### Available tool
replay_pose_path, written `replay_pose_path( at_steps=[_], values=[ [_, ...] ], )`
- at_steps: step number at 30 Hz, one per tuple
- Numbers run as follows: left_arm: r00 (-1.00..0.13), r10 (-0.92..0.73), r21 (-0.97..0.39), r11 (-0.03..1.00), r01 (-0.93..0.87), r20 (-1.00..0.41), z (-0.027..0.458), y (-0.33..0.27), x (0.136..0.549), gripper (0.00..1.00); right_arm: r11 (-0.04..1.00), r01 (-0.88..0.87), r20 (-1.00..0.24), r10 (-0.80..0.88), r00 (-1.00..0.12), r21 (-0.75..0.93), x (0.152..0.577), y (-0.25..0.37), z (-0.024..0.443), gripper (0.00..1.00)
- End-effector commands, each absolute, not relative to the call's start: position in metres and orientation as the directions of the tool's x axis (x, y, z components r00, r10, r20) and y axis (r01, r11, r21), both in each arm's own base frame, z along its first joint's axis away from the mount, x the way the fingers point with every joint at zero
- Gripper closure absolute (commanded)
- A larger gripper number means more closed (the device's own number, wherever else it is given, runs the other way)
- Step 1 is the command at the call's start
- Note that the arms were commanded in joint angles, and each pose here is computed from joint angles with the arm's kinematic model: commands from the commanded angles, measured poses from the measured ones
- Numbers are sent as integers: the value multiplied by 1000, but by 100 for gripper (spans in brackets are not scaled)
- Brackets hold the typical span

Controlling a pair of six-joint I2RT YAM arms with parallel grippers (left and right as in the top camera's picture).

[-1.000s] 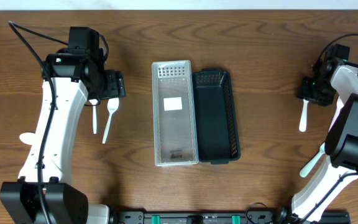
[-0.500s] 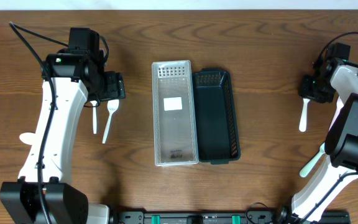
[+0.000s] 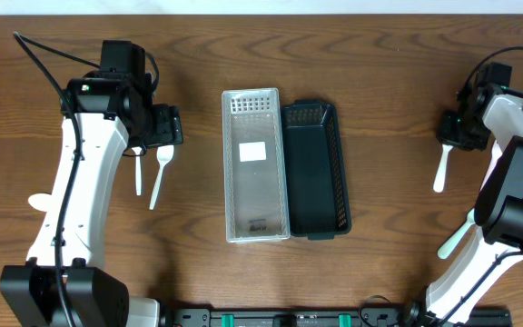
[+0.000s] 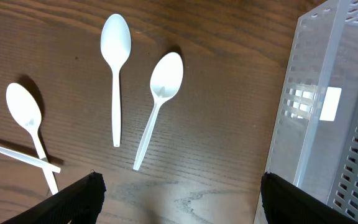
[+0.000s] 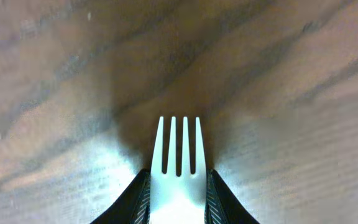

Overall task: Pack container
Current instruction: 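Carry the fork into the green basket and release it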

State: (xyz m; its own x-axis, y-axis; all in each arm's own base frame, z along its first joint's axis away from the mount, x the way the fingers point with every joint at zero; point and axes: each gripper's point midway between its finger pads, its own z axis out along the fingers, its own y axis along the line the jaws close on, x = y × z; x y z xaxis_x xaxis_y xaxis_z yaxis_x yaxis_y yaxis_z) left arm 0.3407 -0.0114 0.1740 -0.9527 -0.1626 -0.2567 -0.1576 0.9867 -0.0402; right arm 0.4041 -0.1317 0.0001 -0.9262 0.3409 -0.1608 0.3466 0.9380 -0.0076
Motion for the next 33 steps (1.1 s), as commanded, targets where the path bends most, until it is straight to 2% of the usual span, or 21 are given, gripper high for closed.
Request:
replay_pose_path(
  at_steps=[1,7,10,13,18,21,29,31,32,33],
  values=[
    [-949,-175,-42,985,-169,-263,177,-10,342,17,946,324,-268,310,-912,-5,423,-126,52,92],
    [-949,-175,-43,985,-169,-263,177,-10,342,17,982,188,-415,172,-894,2,435,-65,150,92],
    [-949,-175,-42,985,-169,-263,177,-10,342,17,993,116,-472,115,-874,26,431,-17,186,92],
    [-949,-175,-43,985,-169,-263,177,-10,342,17,997,53,-492,77,-867,63,422,36,203,90],
    [-949,-175,-43,985,-169,-263,177,-10,342,17,988,54,-435,113,-893,146,403,111,192,93],
    [-949,-174,-43,985,-169,-264,177,-10,343,17,989,21,-384,76,-920,147,391,147,170,92],
    [-949,-174,-43,985,-169,-264,177,-10,342,17,995,-66,-208,-50,-977,70,365,189,92,88],
    [-949,-174,-42,985,-169,-263,177,-10,342,17,995,-74,-207,-59,-977,69,366,191,88,82],
    [-949,-174,-42,985,-169,-263,177,-10,342,17,994,-79,-217,-62,-974,71,368,192,89,76],
    [-949,-174,-42,985,-169,-263,177,-10,342,17,993,-91,-231,-72,-970,74,370,192,94,57]
  ],
)
